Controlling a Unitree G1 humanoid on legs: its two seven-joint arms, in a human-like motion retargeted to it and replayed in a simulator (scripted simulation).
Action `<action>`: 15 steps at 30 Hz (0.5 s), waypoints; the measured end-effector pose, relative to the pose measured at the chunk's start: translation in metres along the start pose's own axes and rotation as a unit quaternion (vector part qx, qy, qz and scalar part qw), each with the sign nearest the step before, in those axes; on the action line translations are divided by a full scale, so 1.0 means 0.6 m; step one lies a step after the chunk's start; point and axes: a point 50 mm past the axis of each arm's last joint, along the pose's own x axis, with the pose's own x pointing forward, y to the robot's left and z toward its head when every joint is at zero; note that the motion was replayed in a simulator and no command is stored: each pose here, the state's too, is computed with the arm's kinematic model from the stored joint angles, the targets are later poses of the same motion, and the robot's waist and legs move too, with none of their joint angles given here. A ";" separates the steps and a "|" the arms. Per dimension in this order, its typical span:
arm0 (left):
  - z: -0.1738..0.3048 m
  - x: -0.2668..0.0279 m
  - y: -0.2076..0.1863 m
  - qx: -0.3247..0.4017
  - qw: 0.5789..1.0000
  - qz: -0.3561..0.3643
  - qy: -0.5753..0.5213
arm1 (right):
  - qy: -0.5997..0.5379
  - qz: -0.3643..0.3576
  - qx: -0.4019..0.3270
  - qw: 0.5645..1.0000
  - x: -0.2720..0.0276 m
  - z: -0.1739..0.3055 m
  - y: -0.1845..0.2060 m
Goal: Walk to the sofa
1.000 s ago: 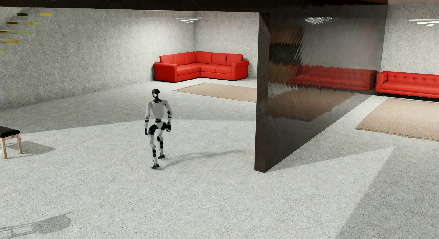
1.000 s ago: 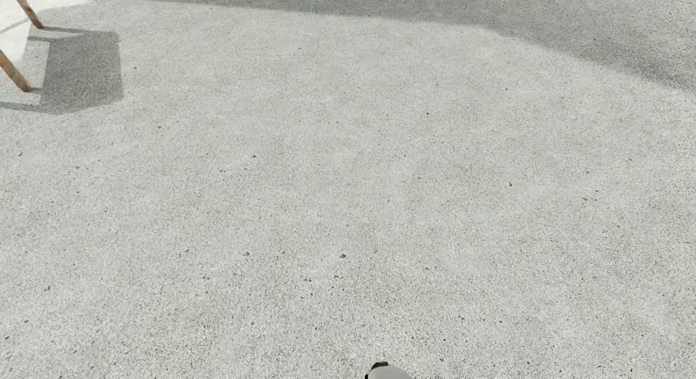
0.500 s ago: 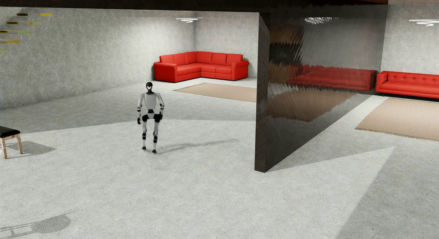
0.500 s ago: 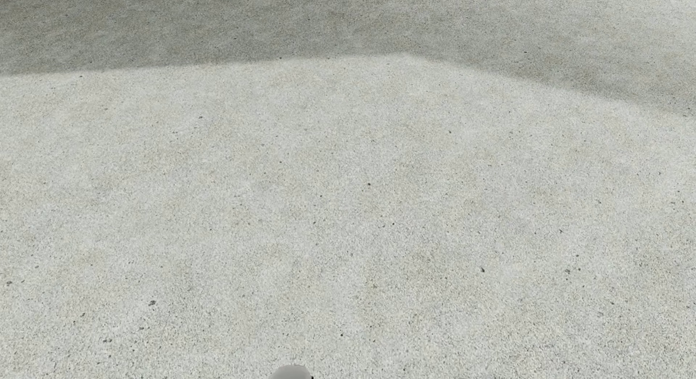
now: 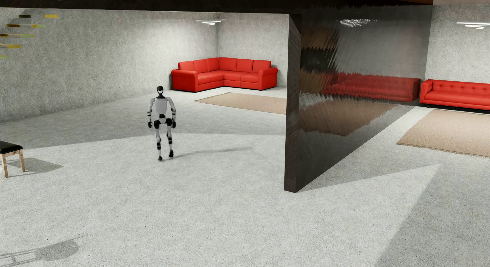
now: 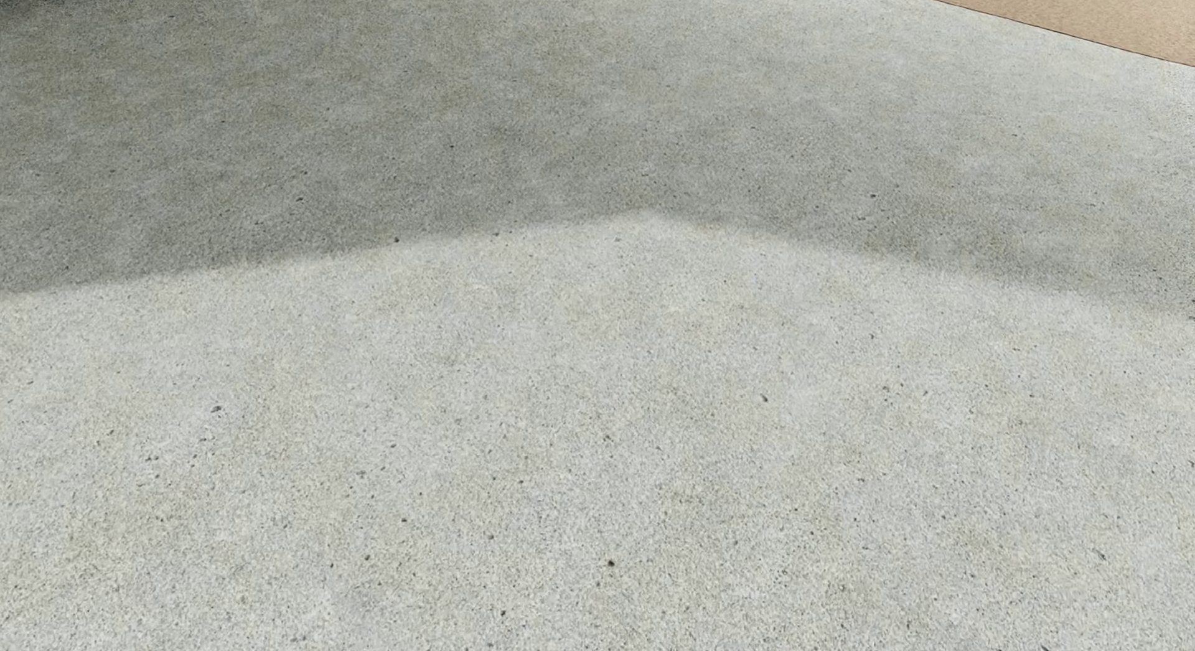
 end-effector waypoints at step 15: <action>-0.075 -0.022 -0.034 -0.006 0.997 -0.024 0.076 | -0.106 -0.067 0.028 0.992 -0.001 0.098 -0.079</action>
